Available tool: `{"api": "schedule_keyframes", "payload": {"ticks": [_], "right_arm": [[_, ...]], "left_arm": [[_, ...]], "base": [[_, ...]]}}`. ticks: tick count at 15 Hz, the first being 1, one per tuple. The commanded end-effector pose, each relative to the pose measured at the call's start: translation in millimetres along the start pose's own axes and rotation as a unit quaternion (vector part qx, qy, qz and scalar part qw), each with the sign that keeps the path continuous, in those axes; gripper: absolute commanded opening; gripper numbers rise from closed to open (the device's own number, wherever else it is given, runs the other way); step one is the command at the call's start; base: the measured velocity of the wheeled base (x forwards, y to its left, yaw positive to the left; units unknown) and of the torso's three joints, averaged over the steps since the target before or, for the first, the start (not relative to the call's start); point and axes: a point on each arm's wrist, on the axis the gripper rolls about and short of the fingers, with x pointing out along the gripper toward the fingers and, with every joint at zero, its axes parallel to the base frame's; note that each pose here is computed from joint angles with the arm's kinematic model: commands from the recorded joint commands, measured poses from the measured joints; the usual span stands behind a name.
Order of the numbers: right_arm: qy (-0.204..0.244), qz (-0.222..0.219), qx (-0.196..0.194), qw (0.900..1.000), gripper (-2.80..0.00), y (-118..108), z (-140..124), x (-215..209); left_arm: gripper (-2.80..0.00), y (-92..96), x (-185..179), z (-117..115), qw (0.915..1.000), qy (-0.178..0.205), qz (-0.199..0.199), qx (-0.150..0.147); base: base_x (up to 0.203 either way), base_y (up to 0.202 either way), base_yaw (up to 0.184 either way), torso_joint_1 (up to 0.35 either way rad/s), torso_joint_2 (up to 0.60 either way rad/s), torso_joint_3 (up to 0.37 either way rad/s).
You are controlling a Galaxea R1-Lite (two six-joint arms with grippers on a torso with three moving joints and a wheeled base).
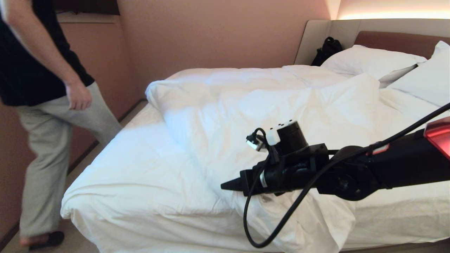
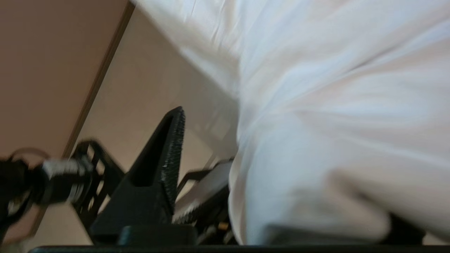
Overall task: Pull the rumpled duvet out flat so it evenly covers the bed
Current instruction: Hold the folded corner of the quilt
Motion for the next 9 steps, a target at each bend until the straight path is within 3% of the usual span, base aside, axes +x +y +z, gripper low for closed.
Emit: {"api": "schedule_keyframes", "payload": {"ticks": [1,6,9], "right_arm": [[0.023,-0.107,0.022,0.994,0.0,-14.6,6.5,-9.1],[0.094,-0.222,0.044,0.97,0.0,-18.1,22.8,-40.2],[0.136,-0.248,0.039,0.958,0.0,-11.1,18.1,-59.9]], "left_arm": [[-2.8,0.0,0.0,0.0,1.0,0.0,0.0,0.0],[-2.8,0.0,0.0,0.1,1.0,0.0,0.0,0.0],[-2.8,0.0,0.0,0.1,1.0,0.0,0.0,0.0]], "base": [[0.0,0.0,0.0,0.0,0.0,0.0],[0.0,0.0,0.0,0.0,0.0,0.0],[0.0,0.0,0.0,0.0,0.0,0.0]]}}
